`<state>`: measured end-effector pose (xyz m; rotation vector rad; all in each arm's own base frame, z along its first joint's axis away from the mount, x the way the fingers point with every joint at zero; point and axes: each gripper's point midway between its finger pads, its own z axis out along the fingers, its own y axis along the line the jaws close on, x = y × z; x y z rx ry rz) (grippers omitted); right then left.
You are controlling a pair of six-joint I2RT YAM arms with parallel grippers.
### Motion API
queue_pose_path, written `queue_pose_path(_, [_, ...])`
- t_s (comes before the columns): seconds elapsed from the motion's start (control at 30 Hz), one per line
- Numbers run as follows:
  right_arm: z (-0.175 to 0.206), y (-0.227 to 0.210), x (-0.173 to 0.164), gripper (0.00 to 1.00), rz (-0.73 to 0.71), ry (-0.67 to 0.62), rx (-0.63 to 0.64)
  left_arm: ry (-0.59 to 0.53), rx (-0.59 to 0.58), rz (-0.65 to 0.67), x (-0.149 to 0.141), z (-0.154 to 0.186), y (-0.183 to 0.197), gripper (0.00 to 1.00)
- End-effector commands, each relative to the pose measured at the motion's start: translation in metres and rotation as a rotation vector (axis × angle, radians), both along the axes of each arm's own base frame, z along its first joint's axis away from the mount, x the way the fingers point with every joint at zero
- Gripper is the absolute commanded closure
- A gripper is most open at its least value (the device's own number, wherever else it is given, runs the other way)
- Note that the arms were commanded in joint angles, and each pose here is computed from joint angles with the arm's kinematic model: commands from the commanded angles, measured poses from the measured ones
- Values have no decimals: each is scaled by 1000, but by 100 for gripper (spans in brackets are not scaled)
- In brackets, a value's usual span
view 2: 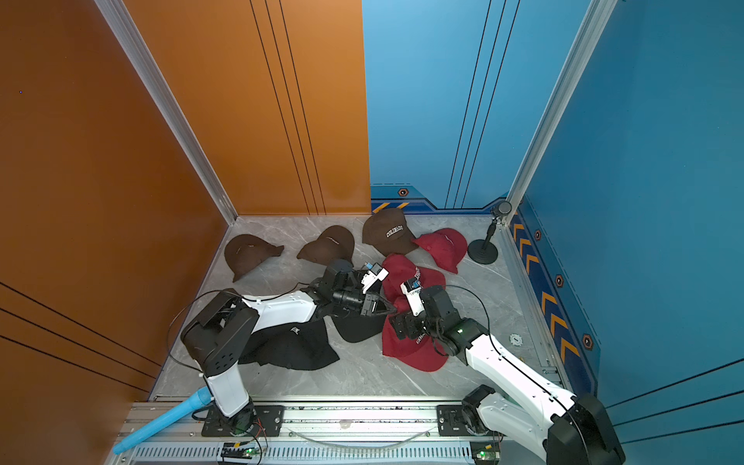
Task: Stack the baseball caps by color
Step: Pick up the baseball cap from the center of the board, then place the baseball cap at the center of the board.
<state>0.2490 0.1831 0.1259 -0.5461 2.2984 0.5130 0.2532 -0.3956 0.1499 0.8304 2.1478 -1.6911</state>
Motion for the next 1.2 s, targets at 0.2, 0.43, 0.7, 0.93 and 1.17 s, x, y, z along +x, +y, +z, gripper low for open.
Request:
queue_pose_path(0.2, [20,8,5,26,40,-50,24,-3,33,-64,-9,-8,2,100])
queue_pose_path(0.43, [23,11,5,55,55,-48,43,-20,21,-78,-8,-1,-5,100])
queue_pose_path(0.7, [26,12,3,72,62,-47,47,-20,33,-90,-12,-5,-7,100])
queue_pose_path(0.93, [30,6,2,91,32,-43,41,-74,65,-48,-3,3,-1,85])
queue_pose_path(1.17, [26,-20,4,100,-125,21,-47,-227,136,76,20,36,33,16])
